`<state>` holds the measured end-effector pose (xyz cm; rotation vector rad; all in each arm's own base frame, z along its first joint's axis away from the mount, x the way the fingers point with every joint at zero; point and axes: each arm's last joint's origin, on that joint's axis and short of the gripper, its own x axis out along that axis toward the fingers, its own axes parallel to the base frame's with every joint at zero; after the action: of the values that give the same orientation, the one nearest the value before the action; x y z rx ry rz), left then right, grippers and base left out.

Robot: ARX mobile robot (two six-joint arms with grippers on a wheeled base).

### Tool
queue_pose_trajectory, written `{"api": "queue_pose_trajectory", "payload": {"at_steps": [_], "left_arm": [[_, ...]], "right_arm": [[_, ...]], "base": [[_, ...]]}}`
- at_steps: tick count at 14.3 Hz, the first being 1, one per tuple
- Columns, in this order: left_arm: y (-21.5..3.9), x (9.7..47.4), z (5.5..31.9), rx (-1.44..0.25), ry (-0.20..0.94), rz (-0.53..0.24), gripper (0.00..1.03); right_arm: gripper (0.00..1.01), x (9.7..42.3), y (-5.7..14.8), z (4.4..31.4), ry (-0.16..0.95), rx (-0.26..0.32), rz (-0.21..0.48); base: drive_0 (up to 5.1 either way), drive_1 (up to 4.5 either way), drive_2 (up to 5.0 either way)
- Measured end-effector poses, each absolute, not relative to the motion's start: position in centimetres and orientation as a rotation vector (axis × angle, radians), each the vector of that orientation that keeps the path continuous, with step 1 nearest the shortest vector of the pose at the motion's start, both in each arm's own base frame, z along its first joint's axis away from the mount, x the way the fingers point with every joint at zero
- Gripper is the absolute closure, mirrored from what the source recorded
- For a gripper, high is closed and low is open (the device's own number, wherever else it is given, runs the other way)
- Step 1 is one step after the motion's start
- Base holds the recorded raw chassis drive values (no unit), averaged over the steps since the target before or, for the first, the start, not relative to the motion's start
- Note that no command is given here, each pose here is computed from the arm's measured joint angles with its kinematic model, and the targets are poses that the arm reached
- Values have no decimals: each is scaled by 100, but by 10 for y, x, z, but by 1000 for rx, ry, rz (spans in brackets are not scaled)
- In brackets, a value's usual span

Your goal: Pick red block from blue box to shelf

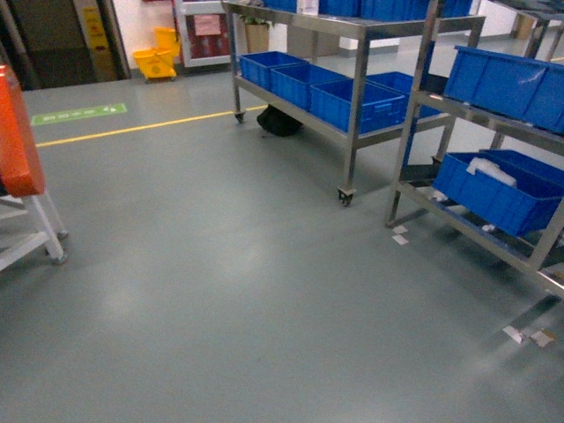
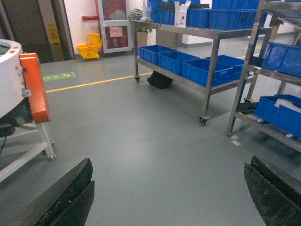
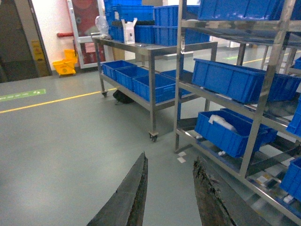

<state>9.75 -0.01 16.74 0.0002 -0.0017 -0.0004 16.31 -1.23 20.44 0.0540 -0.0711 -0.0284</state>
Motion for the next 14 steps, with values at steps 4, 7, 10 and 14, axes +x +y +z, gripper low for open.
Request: {"api": "queue_pose_trajectory", "payload": {"at_steps": [4,7,10,14], "left_arm": [[0,97,168,1,-4,-1,5],[0,97,167,0,2,2,5],[0,97,167,0,-1,0,5],[0,97,168,0,-4,-1,5]], "right_arm": [[76,163,-12,204,-68,54,-29],[76,163,-12,205,-73,54,-30],[76,163,-12,205,-75,54,-27],[76,163,-12,205,-75,54,-30]], "base": [[-163,270,-596],[-163,262,-588],[-163,258,-584],[-163,258,-584]]}}
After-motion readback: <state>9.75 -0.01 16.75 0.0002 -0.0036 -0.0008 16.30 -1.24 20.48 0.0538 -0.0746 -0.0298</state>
